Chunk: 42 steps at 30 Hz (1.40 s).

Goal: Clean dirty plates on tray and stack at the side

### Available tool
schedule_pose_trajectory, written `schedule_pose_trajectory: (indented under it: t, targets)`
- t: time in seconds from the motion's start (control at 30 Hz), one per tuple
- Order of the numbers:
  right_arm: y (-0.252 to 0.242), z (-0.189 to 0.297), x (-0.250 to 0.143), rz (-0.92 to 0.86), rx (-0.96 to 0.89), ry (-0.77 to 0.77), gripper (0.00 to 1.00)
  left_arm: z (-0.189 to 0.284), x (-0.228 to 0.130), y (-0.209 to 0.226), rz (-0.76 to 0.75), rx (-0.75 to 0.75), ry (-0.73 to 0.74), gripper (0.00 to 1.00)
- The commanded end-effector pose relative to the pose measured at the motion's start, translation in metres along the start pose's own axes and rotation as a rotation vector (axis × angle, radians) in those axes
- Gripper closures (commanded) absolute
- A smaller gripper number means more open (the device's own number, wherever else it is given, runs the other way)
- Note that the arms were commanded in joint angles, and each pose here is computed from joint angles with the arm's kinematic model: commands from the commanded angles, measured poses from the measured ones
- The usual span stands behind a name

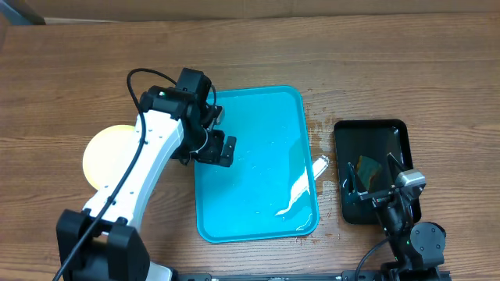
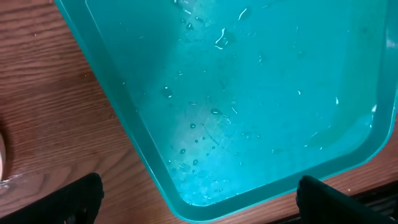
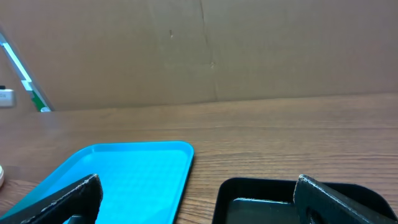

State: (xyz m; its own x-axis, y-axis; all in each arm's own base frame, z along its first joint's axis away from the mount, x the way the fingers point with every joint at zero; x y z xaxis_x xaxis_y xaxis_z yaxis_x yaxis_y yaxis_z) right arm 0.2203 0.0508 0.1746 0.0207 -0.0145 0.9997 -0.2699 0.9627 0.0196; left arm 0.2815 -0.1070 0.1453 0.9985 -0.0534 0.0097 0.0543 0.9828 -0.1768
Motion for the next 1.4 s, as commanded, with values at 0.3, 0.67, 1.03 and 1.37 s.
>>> schedule_pose_trajectory:
  t: [0.3, 0.67, 1.03, 1.37]
  targets:
    - [-0.002, 0.000, -0.003, 0.003, -0.012, 0.000, 0.00, 0.101, -0.033, -0.018, -0.170, 0.020, -0.402, 0.00]
    - [-0.002, 0.000, -0.003, 0.004, -0.012, 0.000, 0.00, 0.143, -0.032, 0.036, 0.132, -0.106, -1.016, 0.00]
    - [-0.002, 0.000, -0.003, 0.003, -0.012, 0.000, 0.00, 0.123, -0.073, 0.080, 0.261, -0.173, -1.445, 0.00]
    - [-0.002, 0.000, -0.003, 0.004, -0.012, 0.000, 0.00, 0.110, -0.076, 0.092, 0.244, -0.159, -1.653, 0.00]
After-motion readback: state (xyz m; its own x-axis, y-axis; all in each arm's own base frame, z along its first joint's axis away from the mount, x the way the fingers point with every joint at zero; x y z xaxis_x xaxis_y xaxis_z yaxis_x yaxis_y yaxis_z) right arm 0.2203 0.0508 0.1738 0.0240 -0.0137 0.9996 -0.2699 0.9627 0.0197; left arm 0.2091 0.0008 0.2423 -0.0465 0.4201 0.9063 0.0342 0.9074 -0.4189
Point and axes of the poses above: each gripper's point midway between its finger pads, its own z axis back along the fingers, its own y axis along the line the jaws close on, x = y × z, the point moved 2 cm from there along z, back along the fingers, and after that the axes turned 9 degrees about z, right-handed, at the moved point
